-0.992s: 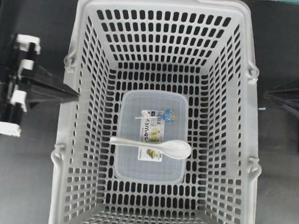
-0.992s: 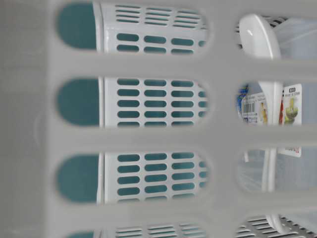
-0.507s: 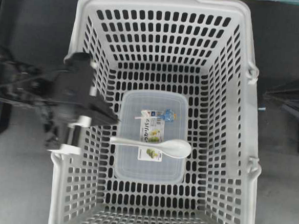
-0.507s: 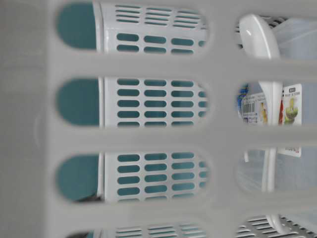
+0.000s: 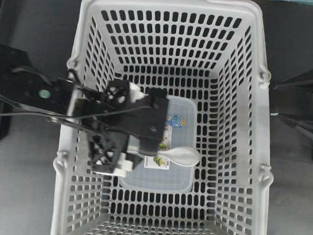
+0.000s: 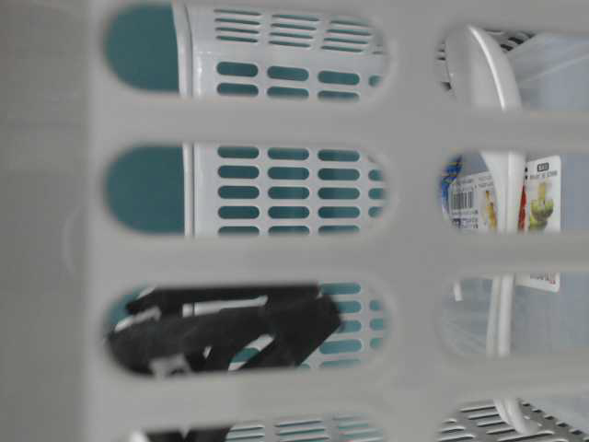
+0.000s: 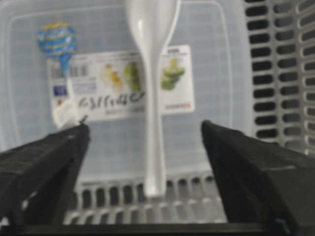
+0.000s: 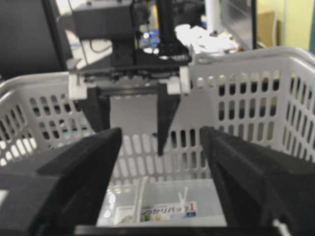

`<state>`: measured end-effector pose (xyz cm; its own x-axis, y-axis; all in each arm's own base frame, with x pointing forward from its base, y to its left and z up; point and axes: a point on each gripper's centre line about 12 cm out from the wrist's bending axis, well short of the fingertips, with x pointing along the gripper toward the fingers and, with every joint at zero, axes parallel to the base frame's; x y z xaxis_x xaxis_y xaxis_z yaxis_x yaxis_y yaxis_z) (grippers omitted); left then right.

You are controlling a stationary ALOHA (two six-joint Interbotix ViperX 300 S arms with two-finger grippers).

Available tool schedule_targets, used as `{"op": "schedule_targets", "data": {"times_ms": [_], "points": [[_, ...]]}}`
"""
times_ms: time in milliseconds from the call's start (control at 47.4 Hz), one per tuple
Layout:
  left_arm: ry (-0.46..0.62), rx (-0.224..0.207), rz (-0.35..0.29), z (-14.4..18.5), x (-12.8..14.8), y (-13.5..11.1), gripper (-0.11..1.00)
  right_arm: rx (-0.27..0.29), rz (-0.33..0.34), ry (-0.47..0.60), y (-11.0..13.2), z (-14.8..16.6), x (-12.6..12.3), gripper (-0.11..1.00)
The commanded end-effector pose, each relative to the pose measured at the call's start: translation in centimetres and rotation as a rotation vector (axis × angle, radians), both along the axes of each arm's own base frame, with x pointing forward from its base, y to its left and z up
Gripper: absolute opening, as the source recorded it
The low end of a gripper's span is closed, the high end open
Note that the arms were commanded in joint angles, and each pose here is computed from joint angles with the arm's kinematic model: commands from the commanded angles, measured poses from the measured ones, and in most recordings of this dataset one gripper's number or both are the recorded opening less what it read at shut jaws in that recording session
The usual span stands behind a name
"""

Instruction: Pick up the chinese spoon from the shopping basket with the left arm.

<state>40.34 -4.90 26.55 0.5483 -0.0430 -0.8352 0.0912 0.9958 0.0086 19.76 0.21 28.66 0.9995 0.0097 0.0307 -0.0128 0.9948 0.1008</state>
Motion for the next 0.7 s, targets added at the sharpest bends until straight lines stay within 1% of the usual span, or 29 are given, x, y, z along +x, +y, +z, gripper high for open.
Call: {"op": "schedule_targets", "data": {"times_ms": [0, 106, 295, 464, 675], "points": [[-0.022, 0.006, -0.01, 0.6, 1.3, -0.3, 0.91, 0.002, 0.004, -0.008, 0.1, 0.4, 0.1, 0.68], [-0.001, 0.01, -0.013, -0.5, 2.5, -0.5, 0.88, 0.003, 0.002, -0.001, 0.1, 0.3, 0.1, 0.68], [0.072, 0.02, -0.029, -3.2, 4.2, -1.4, 0.89, 0.001, 0.003, 0.003, 0.1, 0.3, 0.1, 0.68], [0.137, 0.03, -0.041, -5.4, 4.2, -2.0, 0.89, 0.001, 0.004, 0.003, 0.1, 0.3, 0.1, 0.68], [0.168, 0.032, -0.033, -7.0, 4.3, -1.8, 0.88, 0.001, 0.002, 0.006, 0.1, 0.2, 0.1, 0.68]]}}
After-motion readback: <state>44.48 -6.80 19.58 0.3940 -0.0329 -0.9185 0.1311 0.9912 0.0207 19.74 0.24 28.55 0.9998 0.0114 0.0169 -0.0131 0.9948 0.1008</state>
